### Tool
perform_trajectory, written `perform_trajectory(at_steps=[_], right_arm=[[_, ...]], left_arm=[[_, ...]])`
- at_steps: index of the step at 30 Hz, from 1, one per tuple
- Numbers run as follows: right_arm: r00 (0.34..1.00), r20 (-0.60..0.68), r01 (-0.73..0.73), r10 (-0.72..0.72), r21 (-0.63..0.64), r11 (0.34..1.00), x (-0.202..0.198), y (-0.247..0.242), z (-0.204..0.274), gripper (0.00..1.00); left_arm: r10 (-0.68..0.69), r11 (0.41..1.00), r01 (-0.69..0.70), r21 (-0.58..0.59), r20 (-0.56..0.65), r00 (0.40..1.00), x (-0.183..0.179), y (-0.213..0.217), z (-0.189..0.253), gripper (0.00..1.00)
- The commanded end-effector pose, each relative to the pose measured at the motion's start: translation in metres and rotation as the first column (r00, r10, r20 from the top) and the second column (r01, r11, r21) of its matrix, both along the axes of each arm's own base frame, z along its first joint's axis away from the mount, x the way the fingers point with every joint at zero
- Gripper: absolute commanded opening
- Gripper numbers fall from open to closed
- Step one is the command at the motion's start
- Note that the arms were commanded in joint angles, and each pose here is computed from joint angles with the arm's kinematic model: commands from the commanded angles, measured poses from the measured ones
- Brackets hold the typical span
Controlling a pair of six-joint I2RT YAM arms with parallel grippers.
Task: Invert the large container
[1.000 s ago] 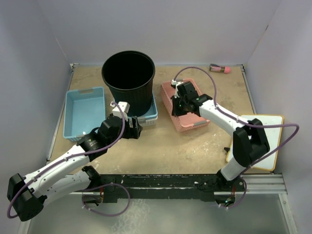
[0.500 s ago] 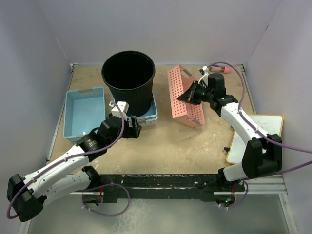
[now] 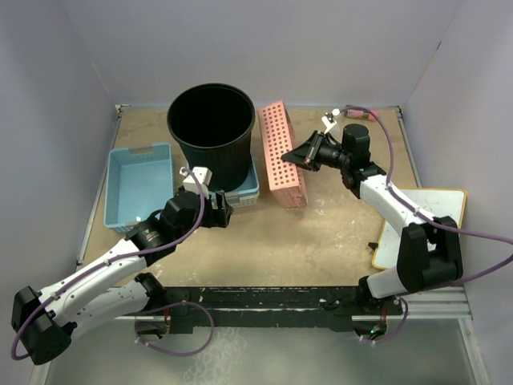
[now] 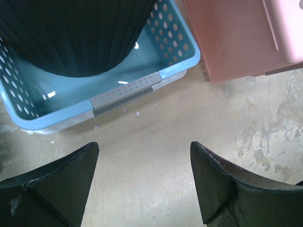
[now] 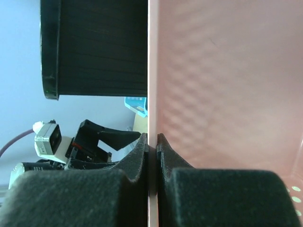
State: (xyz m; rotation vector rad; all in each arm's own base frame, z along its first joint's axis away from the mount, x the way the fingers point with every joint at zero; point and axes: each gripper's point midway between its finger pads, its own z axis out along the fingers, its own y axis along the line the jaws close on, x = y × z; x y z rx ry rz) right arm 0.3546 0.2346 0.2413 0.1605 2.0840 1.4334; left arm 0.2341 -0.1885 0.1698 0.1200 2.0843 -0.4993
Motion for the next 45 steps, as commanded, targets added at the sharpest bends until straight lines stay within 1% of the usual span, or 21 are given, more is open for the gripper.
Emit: perform_trajectory(at_steps=[1, 5, 9, 18, 20, 22, 26, 30, 31, 34, 36, 39, 41, 43, 45], right_arm=[[1.0, -0.01, -0.001, 0.001, 0.095, 0.995, 0.006, -0.006, -0.002, 0.0], [0.995, -0.1, 0.025, -0.007, 0.184, 0.983, 0.005, -0.022, -0.028, 0.0], [0.991, -0.132, 0.04, -0.009, 0.231, 0.972, 0.003, -0.034, -0.039, 0.0], [0.975, -0.205, 0.119, -0.087, 0.151, 0.981, 0.0, -0.081, -0.079, 0.0], [0.972, -0.213, 0.133, -0.102, 0.14, 0.981, -0.001, -0.092, -0.086, 0.07], [0.967, -0.223, 0.149, -0.121, 0.117, 0.982, -0.002, -0.102, -0.093, 0.11], [0.962, -0.206, 0.189, -0.178, 0.033, 0.982, 0.001, -0.127, -0.102, 0.19], [0.944, -0.212, 0.237, -0.254, -0.102, 0.966, 0.004, -0.156, -0.112, 0.29], [0.934, -0.226, 0.25, -0.278, -0.142, 0.958, 0.003, -0.163, -0.116, 0.33], [0.912, -0.205, 0.299, -0.356, -0.262, 0.917, 0.008, -0.185, -0.119, 0.47], [0.891, -0.189, 0.33, -0.412, -0.353, 0.875, 0.007, -0.199, -0.124, 0.54], [0.877, -0.115, 0.376, -0.467, -0.44, 0.816, 0.014, -0.217, -0.111, 0.59], [0.857, -0.042, 0.427, -0.513, -0.501, 0.753, 0.019, -0.233, -0.101, 0.61], [0.861, 0.025, 0.447, -0.508, -0.513, 0.733, 0.021, -0.234, -0.085, 0.62], [0.877, 0.078, 0.438, -0.473, -0.534, 0.723, 0.021, -0.221, -0.073, 0.62]], left_arm=[[0.004, 0.998, 0.001, -0.068, 0.075, 0.997, 0.01, -0.009, 0.03, 0.76], [0.001, 0.998, 0.004, -0.069, 0.074, 0.997, 0.01, -0.01, 0.03, 0.76], [-0.004, 0.998, 0.009, -0.061, 0.07, 0.998, 0.01, -0.011, 0.028, 0.76], [-0.005, 0.999, 0.008, -0.053, 0.062, 0.998, 0.011, -0.012, 0.026, 0.76], [-0.007, 0.999, 0.01, -0.051, 0.062, 0.998, 0.011, -0.013, 0.026, 0.76], [-0.01, 0.999, 0.013, -0.048, 0.06, 0.998, 0.011, -0.014, 0.025, 0.76], [-0.008, 0.999, 0.011, -0.052, 0.061, 0.998, 0.012, -0.014, 0.027, 0.76], [-0.008, 0.999, 0.011, -0.049, 0.06, 0.998, 0.012, -0.014, 0.026, 0.76], [-0.008, 0.999, 0.011, -0.049, 0.06, 0.998, 0.012, -0.013, 0.027, 0.76], [-0.008, 0.999, 0.011, -0.052, 0.06, 0.998, 0.011, -0.014, 0.027, 0.76], [-0.007, 0.999, 0.01, -0.053, 0.06, 0.998, 0.011, -0.014, 0.027, 0.76], [-0.005, 0.999, 0.008, -0.053, 0.061, 0.998, 0.011, -0.013, 0.027, 0.76], [-0.005, 0.999, 0.009, -0.054, 0.062, 0.998, 0.011, -0.013, 0.028, 0.76], [-0.005, 0.998, 0.008, -0.055, 0.062, 0.998, 0.011, -0.013, 0.028, 0.76], [-0.004, 0.998, 0.007, -0.056, 0.062, 0.998, 0.011, -0.013, 0.027, 0.76]])
